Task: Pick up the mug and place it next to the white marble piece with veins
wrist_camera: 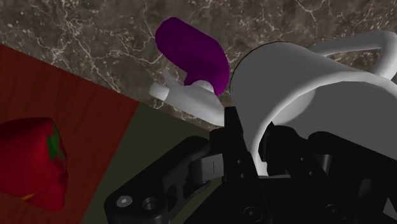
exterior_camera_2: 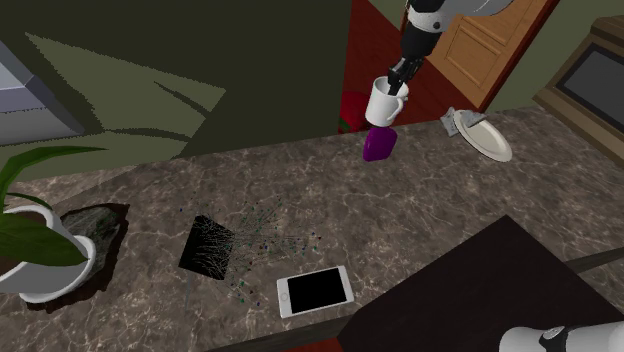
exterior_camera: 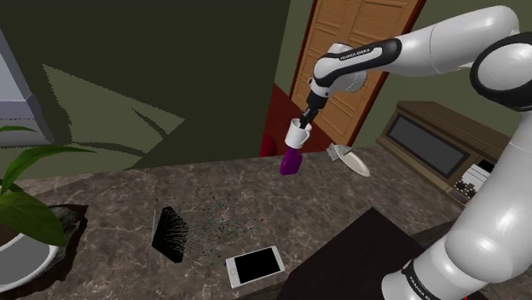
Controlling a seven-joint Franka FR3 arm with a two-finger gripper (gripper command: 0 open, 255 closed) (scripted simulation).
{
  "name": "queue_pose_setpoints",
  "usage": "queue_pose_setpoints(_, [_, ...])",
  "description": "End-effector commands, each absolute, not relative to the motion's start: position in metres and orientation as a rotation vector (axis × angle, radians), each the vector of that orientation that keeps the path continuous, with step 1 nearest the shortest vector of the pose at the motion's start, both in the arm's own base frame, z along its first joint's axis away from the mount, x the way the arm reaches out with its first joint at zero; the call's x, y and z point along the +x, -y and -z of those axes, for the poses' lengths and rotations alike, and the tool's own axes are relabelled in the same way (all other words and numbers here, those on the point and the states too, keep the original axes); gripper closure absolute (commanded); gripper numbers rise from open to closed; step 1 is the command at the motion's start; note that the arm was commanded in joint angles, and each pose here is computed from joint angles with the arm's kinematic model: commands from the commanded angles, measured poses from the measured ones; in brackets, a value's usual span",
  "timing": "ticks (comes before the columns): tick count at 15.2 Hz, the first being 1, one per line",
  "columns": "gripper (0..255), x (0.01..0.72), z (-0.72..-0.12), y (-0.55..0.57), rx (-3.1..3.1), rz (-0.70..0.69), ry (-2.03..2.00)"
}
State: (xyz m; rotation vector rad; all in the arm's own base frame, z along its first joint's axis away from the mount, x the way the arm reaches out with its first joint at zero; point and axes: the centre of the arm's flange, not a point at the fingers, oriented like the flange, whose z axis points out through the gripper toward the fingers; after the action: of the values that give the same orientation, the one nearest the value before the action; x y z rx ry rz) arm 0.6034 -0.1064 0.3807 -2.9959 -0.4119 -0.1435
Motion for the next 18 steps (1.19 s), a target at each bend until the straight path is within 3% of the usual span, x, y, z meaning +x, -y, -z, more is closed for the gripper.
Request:
queue_pose_setpoints(1, [255,0.609,-0.381,0.132,-2.996,0.144,0.414])
queue_pose_setpoints(18, [255,0.662,-0.381,0.358,-2.996,0.144,0.414])
